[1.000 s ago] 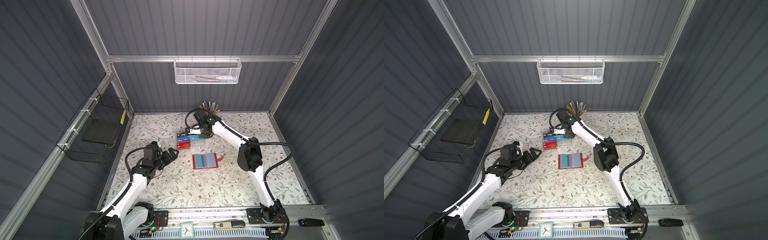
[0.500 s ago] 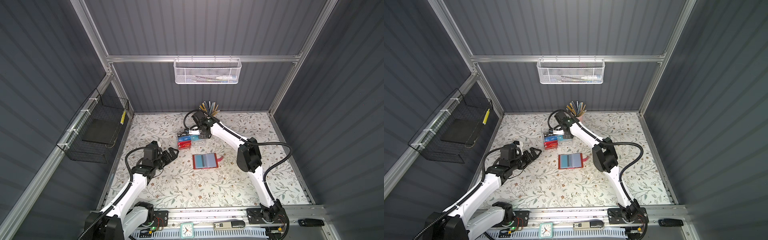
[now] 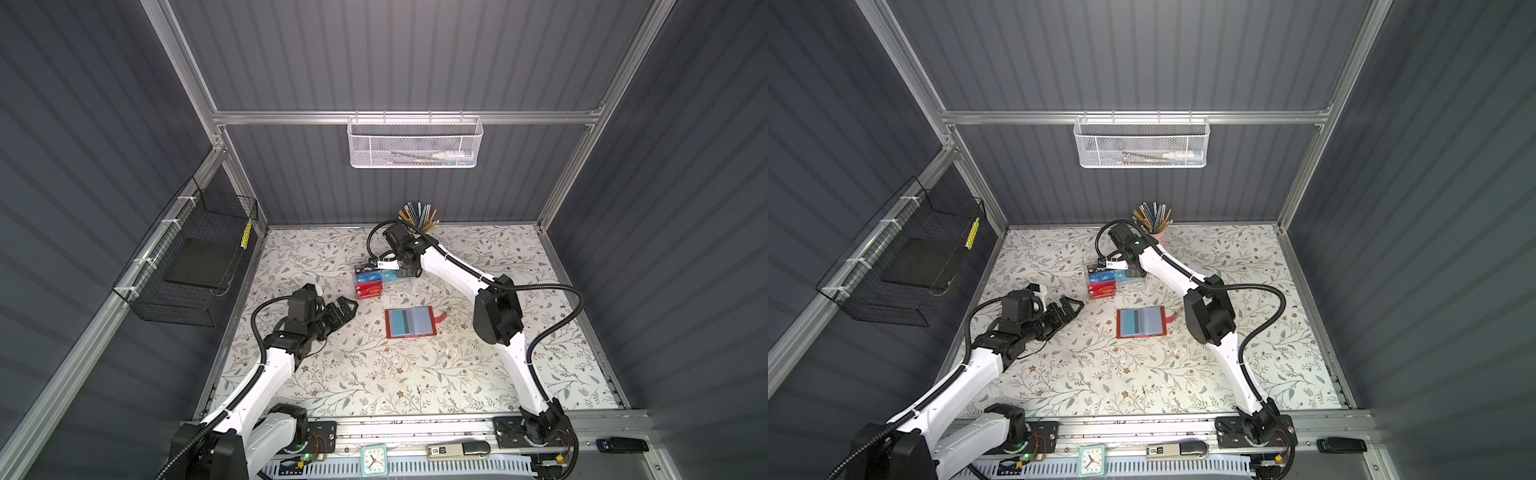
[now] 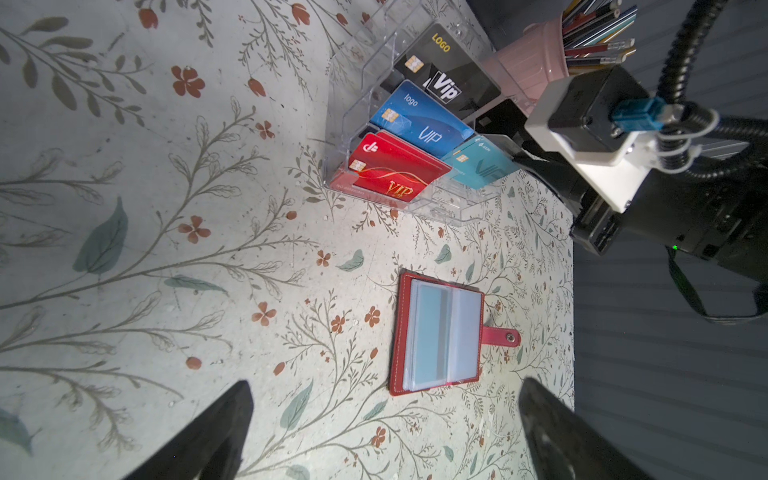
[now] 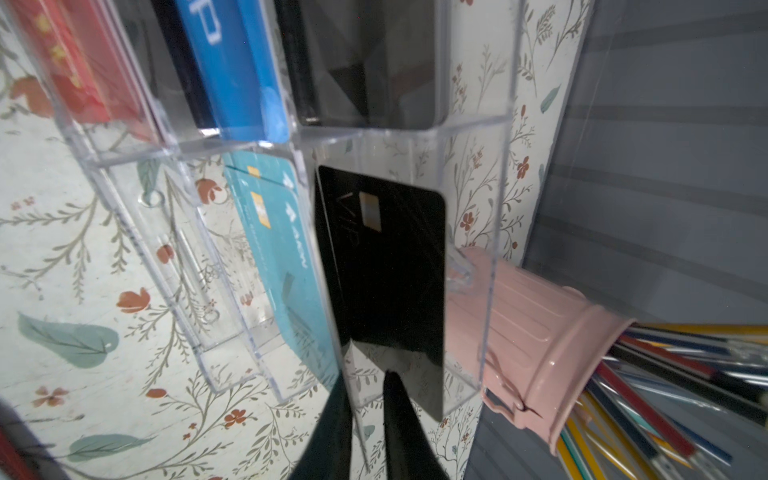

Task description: Take the credit cards out of the card holder

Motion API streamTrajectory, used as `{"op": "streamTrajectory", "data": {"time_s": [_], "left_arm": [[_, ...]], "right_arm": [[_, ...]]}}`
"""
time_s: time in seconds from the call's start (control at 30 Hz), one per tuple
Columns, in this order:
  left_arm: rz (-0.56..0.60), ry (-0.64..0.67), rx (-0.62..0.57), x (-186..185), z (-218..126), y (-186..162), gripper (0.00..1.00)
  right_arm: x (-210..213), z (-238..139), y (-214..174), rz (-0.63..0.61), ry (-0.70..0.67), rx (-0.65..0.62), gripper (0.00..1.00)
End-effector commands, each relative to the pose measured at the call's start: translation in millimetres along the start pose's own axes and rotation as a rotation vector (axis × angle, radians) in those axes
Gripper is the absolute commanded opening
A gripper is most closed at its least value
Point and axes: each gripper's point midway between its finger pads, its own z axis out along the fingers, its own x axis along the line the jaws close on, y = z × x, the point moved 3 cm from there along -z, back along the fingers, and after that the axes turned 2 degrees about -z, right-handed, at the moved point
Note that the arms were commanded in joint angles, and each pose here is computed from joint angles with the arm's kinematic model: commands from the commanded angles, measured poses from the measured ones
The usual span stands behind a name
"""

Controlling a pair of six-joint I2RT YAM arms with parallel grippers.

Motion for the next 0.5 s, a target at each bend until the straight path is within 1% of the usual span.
{"op": "streamTrajectory", "data": {"time_s": [0.0, 0.47], "left_arm": [[-0.008, -0.011, 0.017, 1, 2, -4, 1.00], [-0.016, -0.018, 0.019, 1, 2, -5, 1.00]], "right_arm": [[-3, -9, 1, 0.007, -0.013, -0.007, 0.21], [-22, -20, 1, 0.062, -0.090, -0.020, 0.26]]}}
